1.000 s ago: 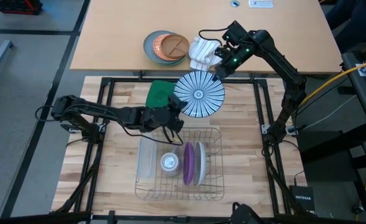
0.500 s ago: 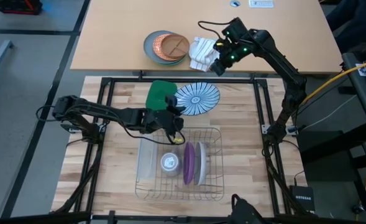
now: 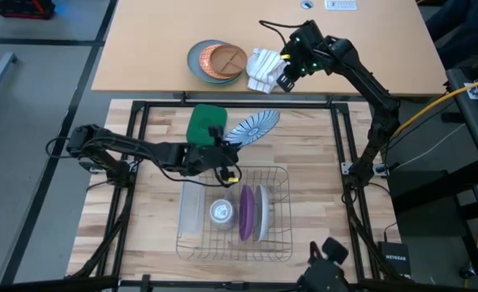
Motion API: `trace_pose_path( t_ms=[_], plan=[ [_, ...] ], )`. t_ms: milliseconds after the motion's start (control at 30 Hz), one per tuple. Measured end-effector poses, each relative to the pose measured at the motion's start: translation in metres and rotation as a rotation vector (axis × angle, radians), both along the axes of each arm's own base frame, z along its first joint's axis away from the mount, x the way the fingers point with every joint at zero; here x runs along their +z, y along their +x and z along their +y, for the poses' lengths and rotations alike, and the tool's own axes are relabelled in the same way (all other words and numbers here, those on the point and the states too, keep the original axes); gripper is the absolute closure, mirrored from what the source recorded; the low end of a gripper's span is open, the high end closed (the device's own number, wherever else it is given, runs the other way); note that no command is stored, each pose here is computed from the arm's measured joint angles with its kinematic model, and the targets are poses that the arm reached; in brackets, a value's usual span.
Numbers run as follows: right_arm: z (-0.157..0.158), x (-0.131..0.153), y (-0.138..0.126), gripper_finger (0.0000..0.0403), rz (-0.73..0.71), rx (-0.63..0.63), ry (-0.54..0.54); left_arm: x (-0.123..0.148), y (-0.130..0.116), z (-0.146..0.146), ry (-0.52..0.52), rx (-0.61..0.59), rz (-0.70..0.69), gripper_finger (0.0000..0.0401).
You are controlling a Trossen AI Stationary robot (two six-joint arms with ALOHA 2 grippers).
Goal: Sort dishes
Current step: Put the blue plate into the dish rack
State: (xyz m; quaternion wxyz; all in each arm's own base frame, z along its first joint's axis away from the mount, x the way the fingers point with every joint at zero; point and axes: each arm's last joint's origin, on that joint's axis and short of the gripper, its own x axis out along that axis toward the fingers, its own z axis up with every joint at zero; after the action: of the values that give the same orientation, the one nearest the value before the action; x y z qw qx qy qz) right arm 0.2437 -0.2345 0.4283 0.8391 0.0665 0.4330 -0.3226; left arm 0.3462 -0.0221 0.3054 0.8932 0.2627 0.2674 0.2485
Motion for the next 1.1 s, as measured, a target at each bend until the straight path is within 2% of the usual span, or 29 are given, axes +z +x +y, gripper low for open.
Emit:
trace_pose_path(
  t_ms=[200, 500, 667, 833, 1100],
  plan=[
    [-0.017, 0.000, -0.018, 0.0333, 0.051, -0.085, -0.040, 0.015, -0.001, -0.011, -0.129, 0.020, -0.205, 0.0401],
    [-0.050, -0.002, -0.061, 0.0333, 0.042, -0.234, -0.021, 0.042, -0.014, -0.038, -0.426, 0.013, -0.521, 0.0401],
    [-0.062, -0.017, -0.074, 0.0333, -0.020, -0.243, 0.096, 0.051, -0.020, -0.055, -0.660, 0.011, -0.693, 0.0401],
    [-0.065, -0.040, -0.073, 0.0333, -0.024, -0.203, 0.207, 0.051, -0.025, -0.073, -0.848, 0.013, -0.764, 0.0401],
    [-0.065, -0.058, -0.071, 0.0333, -0.039, -0.165, 0.264, 0.050, -0.025, -0.099, -1.116, 0.009, -0.894, 0.0401]
  ],
)
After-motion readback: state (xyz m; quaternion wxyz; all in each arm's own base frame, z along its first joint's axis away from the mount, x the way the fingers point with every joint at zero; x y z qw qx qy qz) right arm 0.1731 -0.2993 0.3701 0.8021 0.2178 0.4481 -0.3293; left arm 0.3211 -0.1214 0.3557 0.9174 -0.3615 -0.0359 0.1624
